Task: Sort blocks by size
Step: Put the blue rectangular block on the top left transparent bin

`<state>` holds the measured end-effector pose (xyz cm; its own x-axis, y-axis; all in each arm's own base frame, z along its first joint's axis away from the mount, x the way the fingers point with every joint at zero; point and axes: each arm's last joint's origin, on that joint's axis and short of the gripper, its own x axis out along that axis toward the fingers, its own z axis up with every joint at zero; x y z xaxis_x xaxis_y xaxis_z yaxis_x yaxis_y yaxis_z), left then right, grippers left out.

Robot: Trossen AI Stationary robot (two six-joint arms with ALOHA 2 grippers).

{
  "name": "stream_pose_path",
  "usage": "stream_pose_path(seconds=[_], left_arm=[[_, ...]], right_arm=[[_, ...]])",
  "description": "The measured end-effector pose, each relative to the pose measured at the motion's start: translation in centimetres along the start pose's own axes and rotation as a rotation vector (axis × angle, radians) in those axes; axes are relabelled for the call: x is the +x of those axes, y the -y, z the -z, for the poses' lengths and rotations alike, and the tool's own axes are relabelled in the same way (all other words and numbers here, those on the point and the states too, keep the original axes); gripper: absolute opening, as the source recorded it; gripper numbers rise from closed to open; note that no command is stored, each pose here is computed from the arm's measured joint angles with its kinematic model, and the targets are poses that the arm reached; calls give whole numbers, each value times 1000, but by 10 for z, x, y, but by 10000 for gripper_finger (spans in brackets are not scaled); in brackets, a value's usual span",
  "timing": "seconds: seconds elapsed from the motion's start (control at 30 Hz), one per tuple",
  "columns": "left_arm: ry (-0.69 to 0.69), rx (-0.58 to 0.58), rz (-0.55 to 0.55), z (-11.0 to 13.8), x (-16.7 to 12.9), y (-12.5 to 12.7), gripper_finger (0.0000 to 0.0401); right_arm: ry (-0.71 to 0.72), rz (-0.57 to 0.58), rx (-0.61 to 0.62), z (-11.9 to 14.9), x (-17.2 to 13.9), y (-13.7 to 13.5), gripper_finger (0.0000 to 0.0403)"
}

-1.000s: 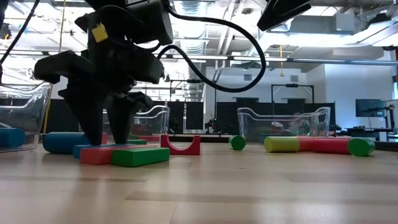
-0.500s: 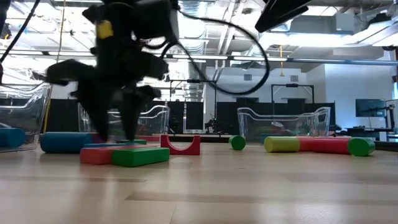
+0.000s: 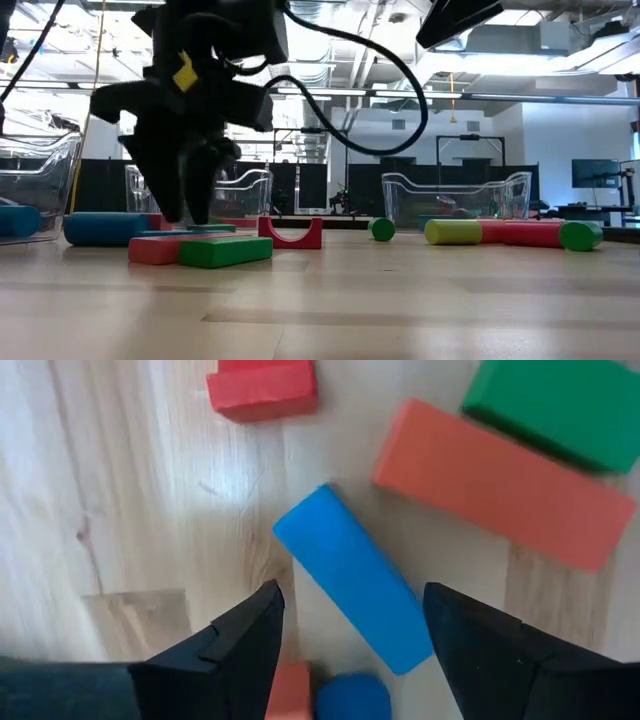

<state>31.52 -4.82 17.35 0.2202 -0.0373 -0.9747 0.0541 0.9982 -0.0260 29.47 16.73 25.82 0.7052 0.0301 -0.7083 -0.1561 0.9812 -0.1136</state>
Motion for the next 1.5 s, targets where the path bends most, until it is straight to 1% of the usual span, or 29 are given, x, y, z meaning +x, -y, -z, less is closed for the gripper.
stream_pose_path(seconds=[0.1,0.2,0.43,0.6,0.77,1.03,1.2,1.37,1.5], left_arm=[[8,-30,6,1,2,2,235],[15,-26,23,4,6,7,235],[12,-38,25,13,16,13,235],[15,-49,-46,18,20,13,232],[15,-29,-78,21,22,12,198],[13,43,-111,22,23,10,104],[20,83,-111,20,23,10,99],[21,114,-115,17,20,10,99],[24,140,-131,11,14,10,99]], right_arm=[[-3,1,0,0,0,0,207],[-2,1,-1,0,0,0,207],[-2,1,0,0,0,0,207],[-2,4,3,0,1,1,207],[-2,3,3,0,1,1,207],[-1,3,3,0,1,1,207],[0,12,3,0,1,2,207],[8,104,-21,1,-2,1,207],[21,159,-39,2,-10,-1,207]])
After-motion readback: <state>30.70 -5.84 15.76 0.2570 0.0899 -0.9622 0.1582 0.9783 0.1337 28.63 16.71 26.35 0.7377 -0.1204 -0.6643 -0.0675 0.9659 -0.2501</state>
